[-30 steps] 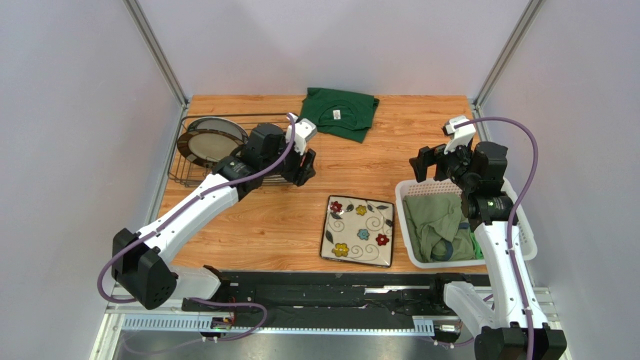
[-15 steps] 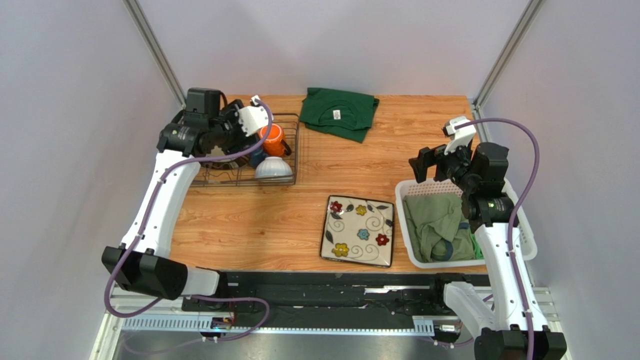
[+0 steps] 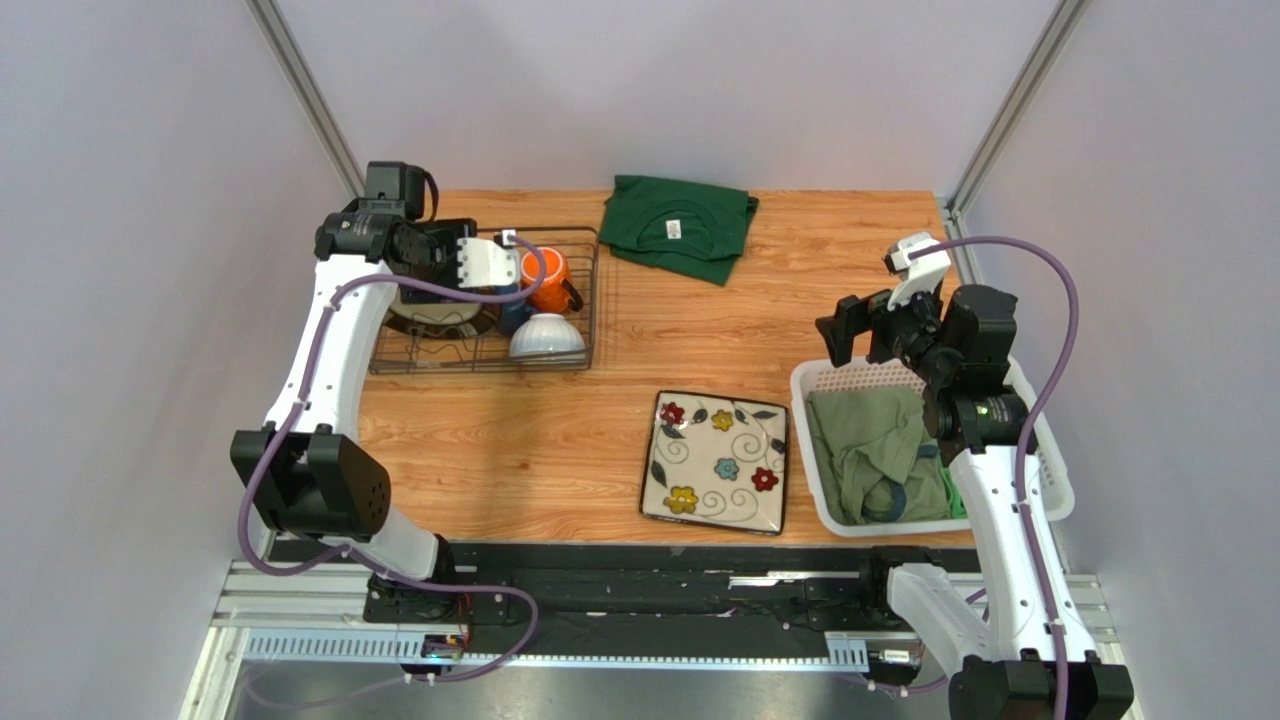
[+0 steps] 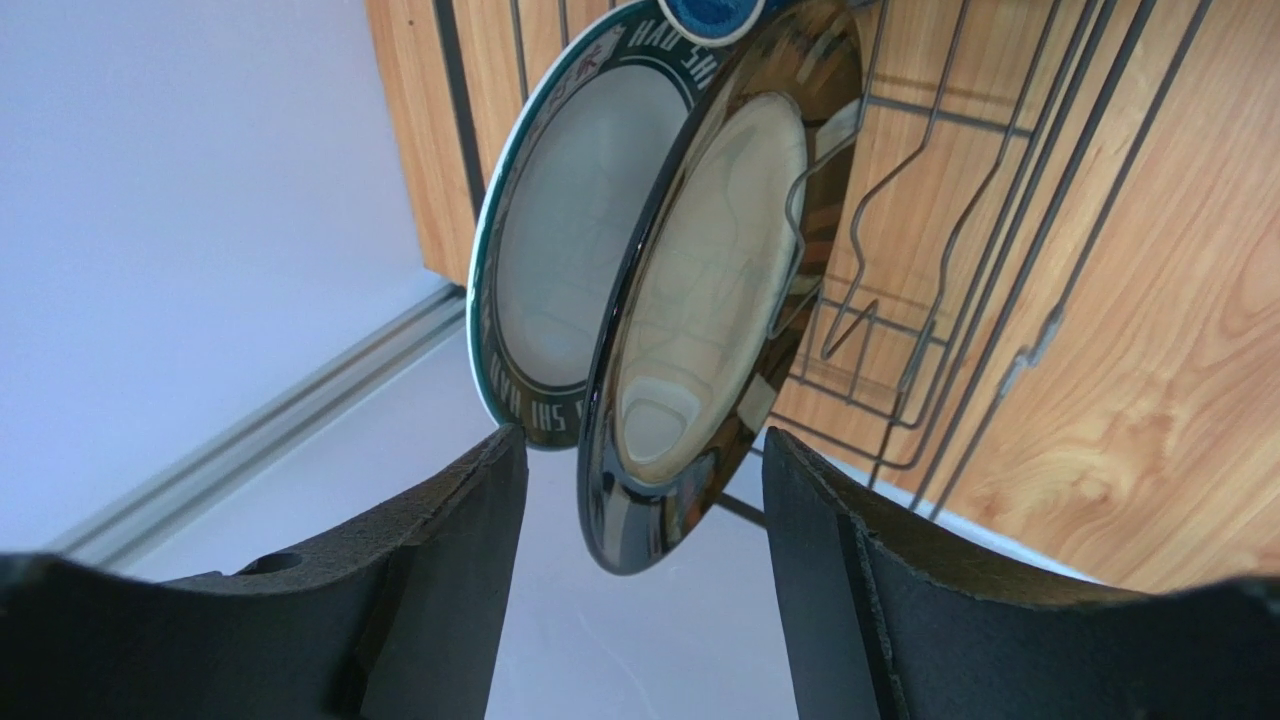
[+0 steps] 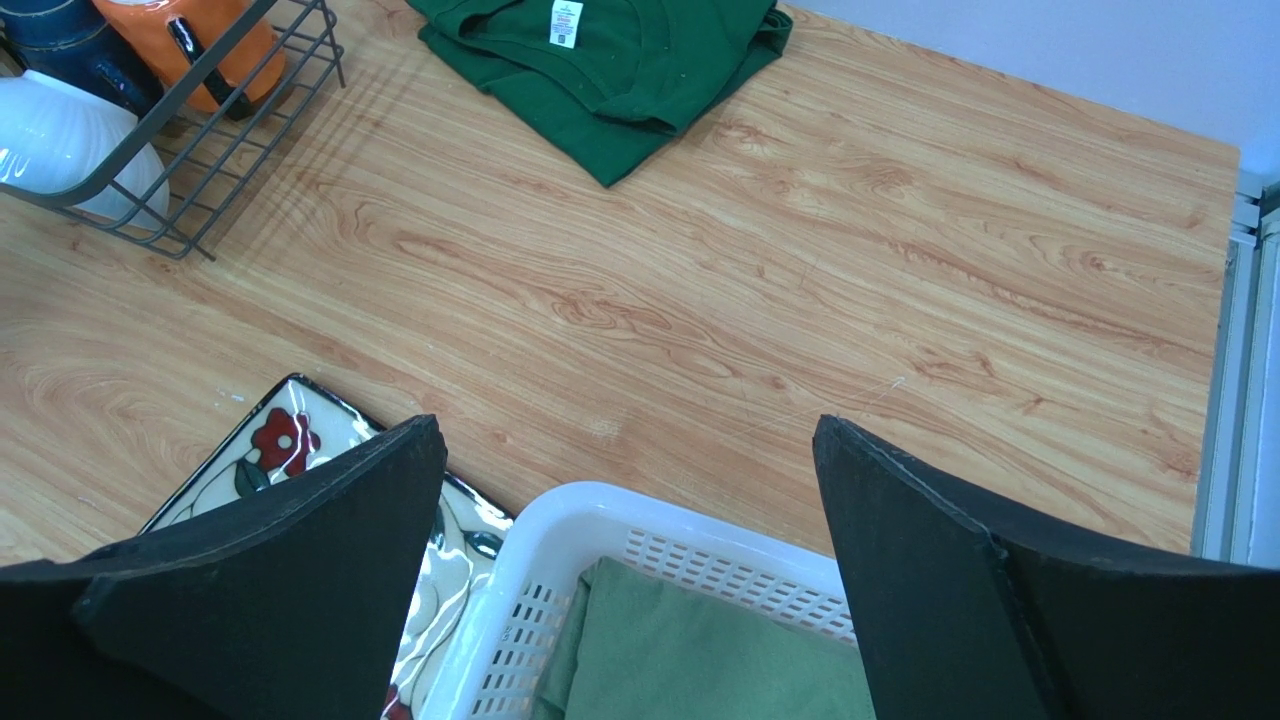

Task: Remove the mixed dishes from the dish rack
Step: Pick up the plate from the dish rack.

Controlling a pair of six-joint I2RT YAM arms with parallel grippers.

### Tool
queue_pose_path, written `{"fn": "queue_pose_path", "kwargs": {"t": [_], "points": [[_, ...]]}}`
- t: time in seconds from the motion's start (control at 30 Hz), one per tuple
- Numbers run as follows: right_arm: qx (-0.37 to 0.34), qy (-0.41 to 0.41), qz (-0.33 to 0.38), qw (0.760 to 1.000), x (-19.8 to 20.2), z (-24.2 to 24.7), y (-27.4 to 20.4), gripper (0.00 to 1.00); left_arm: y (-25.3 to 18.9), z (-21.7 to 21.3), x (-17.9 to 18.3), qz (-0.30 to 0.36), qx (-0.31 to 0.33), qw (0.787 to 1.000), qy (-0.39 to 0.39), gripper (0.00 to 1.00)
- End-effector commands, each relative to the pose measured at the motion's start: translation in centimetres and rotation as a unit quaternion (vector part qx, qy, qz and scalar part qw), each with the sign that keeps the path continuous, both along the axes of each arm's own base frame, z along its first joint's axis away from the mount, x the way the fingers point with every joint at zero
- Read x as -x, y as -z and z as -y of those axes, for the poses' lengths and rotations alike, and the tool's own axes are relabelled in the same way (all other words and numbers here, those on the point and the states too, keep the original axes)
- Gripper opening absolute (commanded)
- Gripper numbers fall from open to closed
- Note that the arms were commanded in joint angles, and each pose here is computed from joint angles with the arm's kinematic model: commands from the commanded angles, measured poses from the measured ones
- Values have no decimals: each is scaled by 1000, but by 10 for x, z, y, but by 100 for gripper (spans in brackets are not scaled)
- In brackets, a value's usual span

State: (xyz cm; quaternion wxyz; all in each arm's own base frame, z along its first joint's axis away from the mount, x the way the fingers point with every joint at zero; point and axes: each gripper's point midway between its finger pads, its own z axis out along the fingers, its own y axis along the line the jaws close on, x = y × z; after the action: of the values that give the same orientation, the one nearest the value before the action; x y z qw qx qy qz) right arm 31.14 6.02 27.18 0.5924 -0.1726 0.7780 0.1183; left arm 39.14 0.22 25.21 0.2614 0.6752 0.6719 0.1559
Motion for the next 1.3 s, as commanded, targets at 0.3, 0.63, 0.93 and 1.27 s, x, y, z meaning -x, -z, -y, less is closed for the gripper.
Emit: {"fn": "queue_pose_path", "kwargs": {"t": [0.3,0.63,0.93,1.27], "points": [[-3,-9,22,1000,1,-4,-16,99,10,-19,-46,19,-76,996,37,64],[-2,-8,22,1000,1,-3,-16,99,24,-28,-53,-12,-104,994,44,56],[-2,-8,23,1000,1,-3,-16,99,38,-34,-53,-46,-117,991,38,49],[-1,-8,22,1000,1,-3,-16,99,51,-38,-47,-63,-126,990,32,38]]}}
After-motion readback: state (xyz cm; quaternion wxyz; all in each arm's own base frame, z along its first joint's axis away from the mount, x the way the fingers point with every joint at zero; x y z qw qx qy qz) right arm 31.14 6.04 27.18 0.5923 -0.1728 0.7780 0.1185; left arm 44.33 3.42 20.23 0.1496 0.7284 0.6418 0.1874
